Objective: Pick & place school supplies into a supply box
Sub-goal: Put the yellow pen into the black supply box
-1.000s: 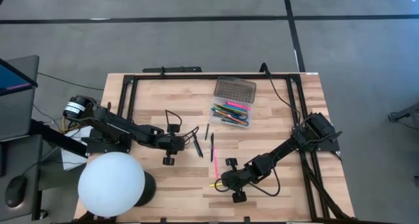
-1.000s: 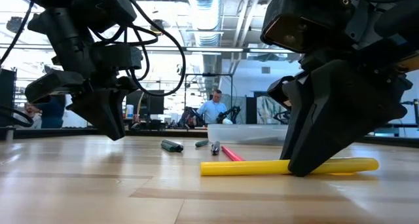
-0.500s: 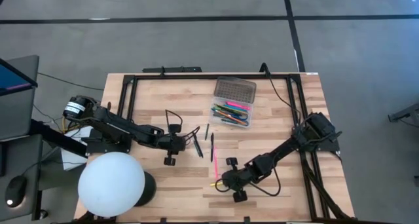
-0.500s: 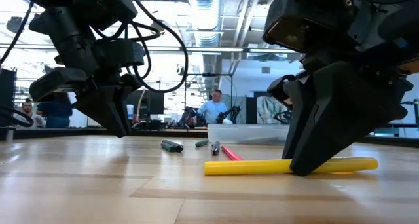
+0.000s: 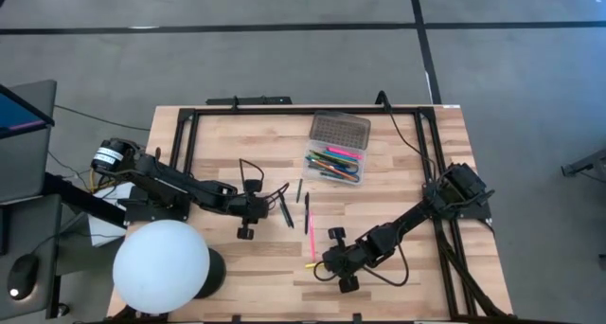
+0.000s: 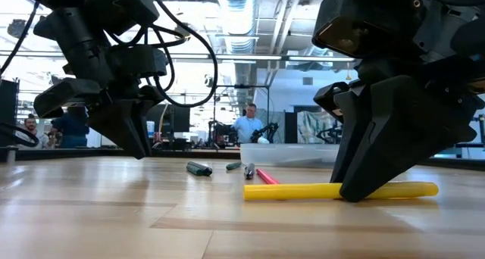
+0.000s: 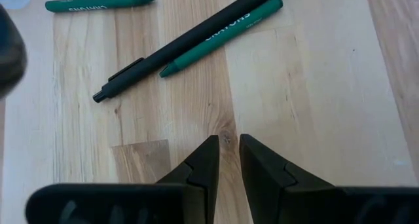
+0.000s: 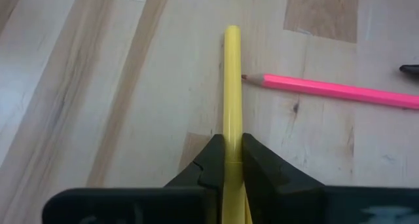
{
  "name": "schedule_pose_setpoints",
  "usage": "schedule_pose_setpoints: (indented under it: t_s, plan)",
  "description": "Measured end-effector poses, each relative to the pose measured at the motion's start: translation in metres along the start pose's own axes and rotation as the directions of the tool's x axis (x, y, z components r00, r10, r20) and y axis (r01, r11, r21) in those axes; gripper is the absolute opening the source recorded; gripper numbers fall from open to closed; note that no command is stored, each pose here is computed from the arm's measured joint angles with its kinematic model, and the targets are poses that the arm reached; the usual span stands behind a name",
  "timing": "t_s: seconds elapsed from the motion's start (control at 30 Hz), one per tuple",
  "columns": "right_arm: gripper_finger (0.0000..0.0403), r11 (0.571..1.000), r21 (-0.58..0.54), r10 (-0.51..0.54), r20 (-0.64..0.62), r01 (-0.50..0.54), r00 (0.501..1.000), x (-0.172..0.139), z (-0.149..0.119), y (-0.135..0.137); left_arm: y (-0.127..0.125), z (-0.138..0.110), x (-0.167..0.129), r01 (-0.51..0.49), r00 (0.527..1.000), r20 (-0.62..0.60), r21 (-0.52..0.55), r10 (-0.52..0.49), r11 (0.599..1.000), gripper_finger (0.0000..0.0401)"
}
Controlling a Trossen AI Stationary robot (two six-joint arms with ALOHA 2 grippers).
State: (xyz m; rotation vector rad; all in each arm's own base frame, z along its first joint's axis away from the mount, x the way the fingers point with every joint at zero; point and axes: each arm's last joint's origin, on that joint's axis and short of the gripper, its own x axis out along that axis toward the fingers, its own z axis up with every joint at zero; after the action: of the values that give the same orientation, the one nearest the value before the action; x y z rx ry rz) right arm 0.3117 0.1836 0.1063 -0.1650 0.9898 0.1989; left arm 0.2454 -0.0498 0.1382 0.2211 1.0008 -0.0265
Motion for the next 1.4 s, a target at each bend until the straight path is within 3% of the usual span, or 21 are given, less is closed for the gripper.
schedule_pose_setpoints:
  t_s: [1.4]
  plan:
    - [0.0031, 1.000, -0.009, -0.009, 0.000, 0.009, 1.000, -0.0002, -0.0001, 0.0001, 0.0000, 0.0000, 0.0000, 0.000, 1.000, 0.000, 0.000, 0.000, 1.000, 0.0057]
